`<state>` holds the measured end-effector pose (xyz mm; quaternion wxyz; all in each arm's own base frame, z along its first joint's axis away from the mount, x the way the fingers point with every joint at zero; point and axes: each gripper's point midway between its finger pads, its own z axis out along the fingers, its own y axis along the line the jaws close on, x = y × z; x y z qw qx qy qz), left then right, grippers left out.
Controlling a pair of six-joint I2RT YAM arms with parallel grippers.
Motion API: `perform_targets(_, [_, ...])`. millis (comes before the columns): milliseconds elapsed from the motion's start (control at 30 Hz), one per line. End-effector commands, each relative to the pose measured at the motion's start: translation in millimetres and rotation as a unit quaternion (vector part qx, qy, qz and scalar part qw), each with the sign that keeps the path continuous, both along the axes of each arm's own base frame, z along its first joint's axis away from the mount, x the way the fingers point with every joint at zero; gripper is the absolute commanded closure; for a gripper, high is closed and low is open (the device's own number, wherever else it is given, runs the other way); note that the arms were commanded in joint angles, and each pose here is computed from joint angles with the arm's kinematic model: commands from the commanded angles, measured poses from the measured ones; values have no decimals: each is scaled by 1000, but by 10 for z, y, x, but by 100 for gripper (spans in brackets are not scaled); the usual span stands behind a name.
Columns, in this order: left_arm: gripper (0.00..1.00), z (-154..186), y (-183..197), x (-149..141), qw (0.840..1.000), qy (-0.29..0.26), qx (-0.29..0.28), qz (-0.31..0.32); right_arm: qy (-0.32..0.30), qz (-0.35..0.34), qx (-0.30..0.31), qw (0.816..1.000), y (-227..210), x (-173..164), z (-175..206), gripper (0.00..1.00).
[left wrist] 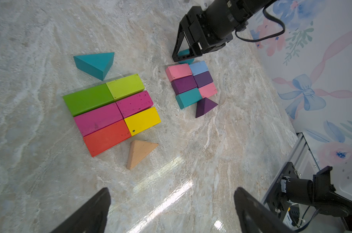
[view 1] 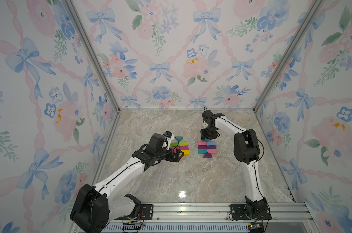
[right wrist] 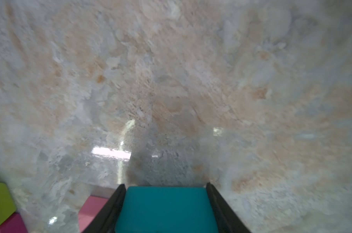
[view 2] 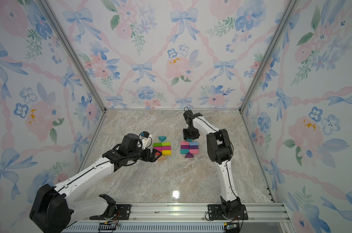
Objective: Assemble a piece of candy with building blocks
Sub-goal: Assemble the building block at the center of the board.
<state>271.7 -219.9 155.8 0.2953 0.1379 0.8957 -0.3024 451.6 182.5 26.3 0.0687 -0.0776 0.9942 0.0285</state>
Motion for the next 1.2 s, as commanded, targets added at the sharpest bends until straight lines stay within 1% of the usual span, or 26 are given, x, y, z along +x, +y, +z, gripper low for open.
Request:
perform_targets(0, [2,-14,21,-20,1000,-5,0,-1,19,-15,-12,1000,-92,-38,-160,44])
perform_targets(33, [2,-14,25,-21,1000,-5,-1,-1,20,-14,-10,1000,-88,-42,-165,43])
perform_targets(133, [2,-12,37,-22,1000,-6,-1,1,17,-19,-1,1000,-68,-37,-174,38])
perform_targets(200, [2,-17,38,-25,1000,-5,-2,0,15,-23,3,1000,-68,-33,-178,37])
perform_targets(700, [2,-25,55,-35,1000,-5,-3,4,18,-32,16,999,-29,5,-261,40])
perform_targets(1167, [2,-42,45,-7,1000,-2,-3,3,22,-36,22,999,-1,-1,-358,40])
